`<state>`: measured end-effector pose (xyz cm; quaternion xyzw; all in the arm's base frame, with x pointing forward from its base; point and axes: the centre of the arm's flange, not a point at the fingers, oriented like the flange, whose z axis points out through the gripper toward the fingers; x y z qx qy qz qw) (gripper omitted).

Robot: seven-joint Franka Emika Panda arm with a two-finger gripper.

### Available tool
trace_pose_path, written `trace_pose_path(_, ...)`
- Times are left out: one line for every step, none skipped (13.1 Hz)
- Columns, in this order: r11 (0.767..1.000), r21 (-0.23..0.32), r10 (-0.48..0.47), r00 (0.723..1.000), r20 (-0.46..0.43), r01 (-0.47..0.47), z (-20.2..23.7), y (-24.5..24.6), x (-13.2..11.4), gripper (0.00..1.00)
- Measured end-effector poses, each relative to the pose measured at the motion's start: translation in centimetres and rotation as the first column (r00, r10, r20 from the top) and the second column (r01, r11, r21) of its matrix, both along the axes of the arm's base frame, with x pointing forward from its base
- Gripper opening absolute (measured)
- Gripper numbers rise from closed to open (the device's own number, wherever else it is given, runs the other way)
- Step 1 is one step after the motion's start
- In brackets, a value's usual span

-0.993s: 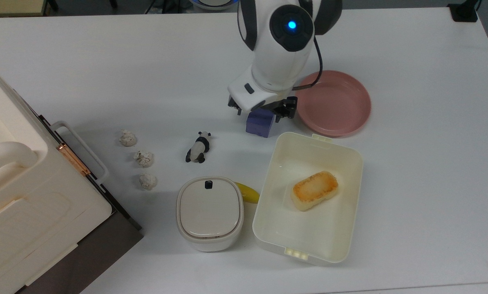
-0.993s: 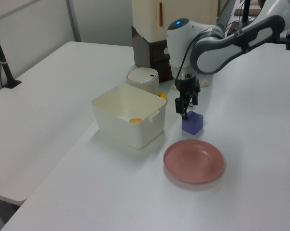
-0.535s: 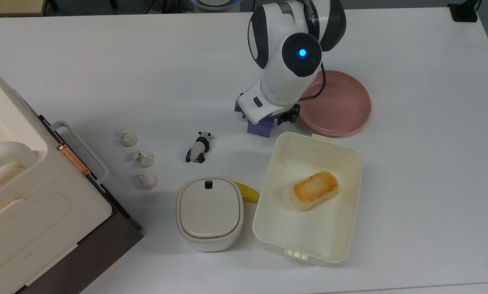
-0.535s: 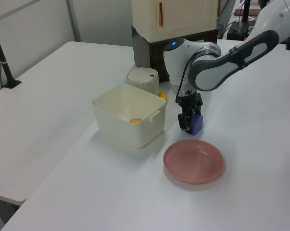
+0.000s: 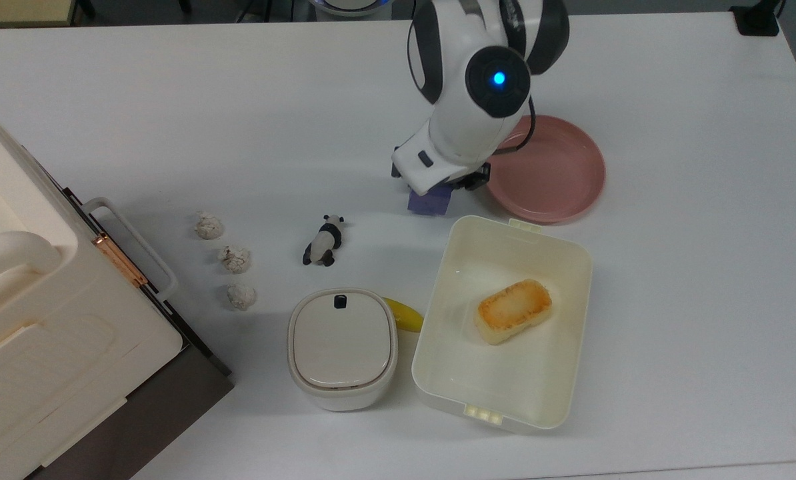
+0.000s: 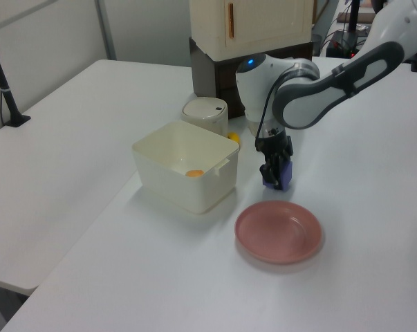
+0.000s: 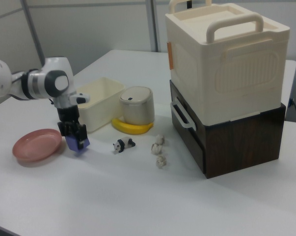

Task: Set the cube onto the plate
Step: 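Carry the held purple cube over the pink plate, then lower the cube onto the pink plate and open the gripper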

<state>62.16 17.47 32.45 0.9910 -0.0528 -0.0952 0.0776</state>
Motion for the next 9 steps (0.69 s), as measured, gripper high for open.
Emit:
trace_pose_path(1.000,0.008,0.013,1.000,0.005,-0.013,1.3,0.6,-0.3,0.61)
trace_pose_path(0.999,0.020,0.026,1.000,0.016,-0.026,2.8,1.4,-0.7,0.61)
trace_pose_path(0.999,0.029,0.042,0.999,0.024,-0.043,4.4,2.5,-1.3,0.61)
trace_pose_path(0.997,0.036,0.062,0.998,0.030,-0.063,5.9,3.6,-2.0,0.59)
trace_pose_path(0.994,0.044,0.098,0.994,0.037,-0.100,7.3,5.8,-3.2,0.59)
trace_pose_path(0.991,0.047,0.122,0.992,0.040,-0.124,7.6,7.2,-3.8,0.59)
trace_pose_path(0.988,0.046,0.145,0.989,0.038,-0.146,7.5,8.9,-4.6,0.59)
trace_pose_path(0.986,0.037,0.162,0.986,0.028,-0.163,6.7,11.4,-5.8,0.64)
trace_pose_path(0.986,0.029,0.163,0.986,0.021,-0.163,6.1,12.6,-6.4,0.68)
